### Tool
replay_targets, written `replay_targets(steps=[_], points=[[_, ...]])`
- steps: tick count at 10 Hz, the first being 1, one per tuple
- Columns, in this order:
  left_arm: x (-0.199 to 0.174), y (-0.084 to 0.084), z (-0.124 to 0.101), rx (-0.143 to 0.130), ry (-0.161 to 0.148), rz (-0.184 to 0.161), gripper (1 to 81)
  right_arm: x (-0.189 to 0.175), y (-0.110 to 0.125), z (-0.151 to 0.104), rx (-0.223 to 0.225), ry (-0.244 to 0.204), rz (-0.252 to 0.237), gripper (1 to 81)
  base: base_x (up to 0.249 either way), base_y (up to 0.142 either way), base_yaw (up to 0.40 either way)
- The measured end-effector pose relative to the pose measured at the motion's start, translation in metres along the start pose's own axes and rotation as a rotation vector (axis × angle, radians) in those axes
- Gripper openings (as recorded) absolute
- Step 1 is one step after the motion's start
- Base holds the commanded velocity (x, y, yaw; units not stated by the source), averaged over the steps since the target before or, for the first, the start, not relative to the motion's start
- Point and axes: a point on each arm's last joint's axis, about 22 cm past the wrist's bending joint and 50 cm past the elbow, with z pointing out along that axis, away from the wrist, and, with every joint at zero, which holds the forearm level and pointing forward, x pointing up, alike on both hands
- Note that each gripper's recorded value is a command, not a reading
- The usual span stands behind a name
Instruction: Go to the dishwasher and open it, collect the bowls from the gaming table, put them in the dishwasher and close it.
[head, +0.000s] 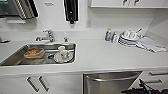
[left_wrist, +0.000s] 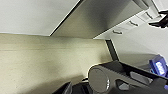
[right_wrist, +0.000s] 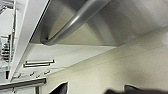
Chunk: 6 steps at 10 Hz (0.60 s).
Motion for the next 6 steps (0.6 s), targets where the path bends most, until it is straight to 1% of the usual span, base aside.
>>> replay_targets(steps=[1, 2, 3, 4, 5, 6], points=[[0.001, 0.000, 0.000, 0.000, 0.002, 0.001, 81.1, 0.016, -0.013, -0.004, 0.012, 0.023, -0.019, 81.1, 0.000, 0.000, 0.000], [0.003, 0.000, 0.000, -0.001, 0.013, 0.001, 81.1, 0.023, -0.020, -0.007, 0.017, 0.028, 0.007, 81.1, 0.000, 0.000, 0.000], [0.004, 0.000, 0.000, -0.001, 0.018, 0.002, 81.1, 0.021, -0.022, -0.007, 0.007, 0.003, 0.051, 81.1, 0.000, 0.000, 0.000], [0.004, 0.001, 0.000, -0.003, 0.020, 0.009, 81.1, 0.026, -0.015, -0.004, -0.010, -0.007, 0.130, 81.1, 0.000, 0.000, 0.000], [0.004, 0.002, 0.000, -0.008, 0.019, 0.027, 81.1, 0.036, -0.011, -0.001, -0.024, -0.002, 0.199, 81.1, 0.000, 0.000, 0.000], [0.004, 0.003, 0.000, -0.011, 0.019, 0.037, 81.1, 0.048, -0.011, 0.004, -0.028, 0.008, 0.251, 81.1, 0.000, 0.000, 0.000]])
